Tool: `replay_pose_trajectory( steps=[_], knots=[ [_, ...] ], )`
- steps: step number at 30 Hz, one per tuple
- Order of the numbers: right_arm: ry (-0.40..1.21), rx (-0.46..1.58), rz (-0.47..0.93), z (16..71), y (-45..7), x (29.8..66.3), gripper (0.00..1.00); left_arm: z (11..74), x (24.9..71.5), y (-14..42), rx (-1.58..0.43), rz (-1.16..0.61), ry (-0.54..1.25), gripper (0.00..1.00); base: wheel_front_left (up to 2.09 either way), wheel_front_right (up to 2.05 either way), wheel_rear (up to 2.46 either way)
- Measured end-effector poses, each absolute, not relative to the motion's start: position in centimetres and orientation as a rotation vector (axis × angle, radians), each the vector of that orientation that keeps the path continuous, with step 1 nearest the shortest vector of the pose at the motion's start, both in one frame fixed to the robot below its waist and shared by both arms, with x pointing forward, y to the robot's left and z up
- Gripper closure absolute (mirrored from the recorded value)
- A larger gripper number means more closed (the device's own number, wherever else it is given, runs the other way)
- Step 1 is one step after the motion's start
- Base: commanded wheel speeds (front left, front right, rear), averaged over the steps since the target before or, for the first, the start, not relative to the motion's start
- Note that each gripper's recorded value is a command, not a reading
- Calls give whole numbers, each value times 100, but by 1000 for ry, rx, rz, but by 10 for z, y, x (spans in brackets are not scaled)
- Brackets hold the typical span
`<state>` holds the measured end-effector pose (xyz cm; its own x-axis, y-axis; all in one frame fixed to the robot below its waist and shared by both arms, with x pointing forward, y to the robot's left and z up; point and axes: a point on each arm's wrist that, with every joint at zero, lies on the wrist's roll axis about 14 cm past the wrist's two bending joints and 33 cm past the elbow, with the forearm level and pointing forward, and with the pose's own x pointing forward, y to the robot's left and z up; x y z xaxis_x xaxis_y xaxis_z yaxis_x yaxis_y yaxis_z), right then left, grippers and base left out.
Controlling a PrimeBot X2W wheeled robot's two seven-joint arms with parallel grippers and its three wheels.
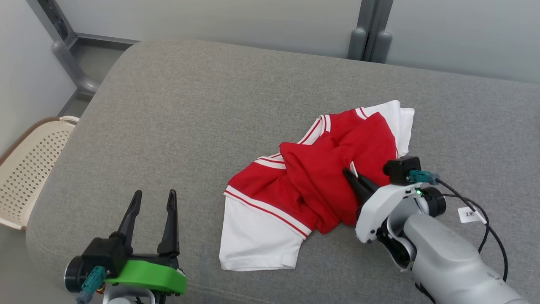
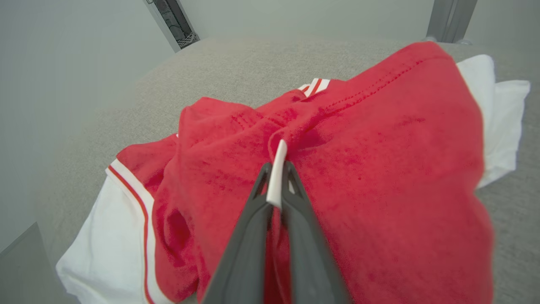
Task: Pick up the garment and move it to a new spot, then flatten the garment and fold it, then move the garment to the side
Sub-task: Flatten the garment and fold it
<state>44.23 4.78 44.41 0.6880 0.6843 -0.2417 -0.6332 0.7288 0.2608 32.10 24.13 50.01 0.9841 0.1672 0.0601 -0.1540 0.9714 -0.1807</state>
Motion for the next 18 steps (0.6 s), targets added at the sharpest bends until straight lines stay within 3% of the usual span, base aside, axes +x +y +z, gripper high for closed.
replay_pose_trajectory(
  steps=[5, 10, 18],
  knots=[
    [191, 182, 679, 482, 28, 470, 100, 502, 321, 243, -179, 165, -84, 0, 0, 0, 0],
    [98, 211, 522, 505, -35, 493, 100, 501, 319, 239, -186, 156, -84, 0, 0, 0, 0],
    [121, 215, 298, 475, -136, 466, 100, 502, 324, 229, -192, 123, -87, 0, 0, 0, 0]
  ],
)
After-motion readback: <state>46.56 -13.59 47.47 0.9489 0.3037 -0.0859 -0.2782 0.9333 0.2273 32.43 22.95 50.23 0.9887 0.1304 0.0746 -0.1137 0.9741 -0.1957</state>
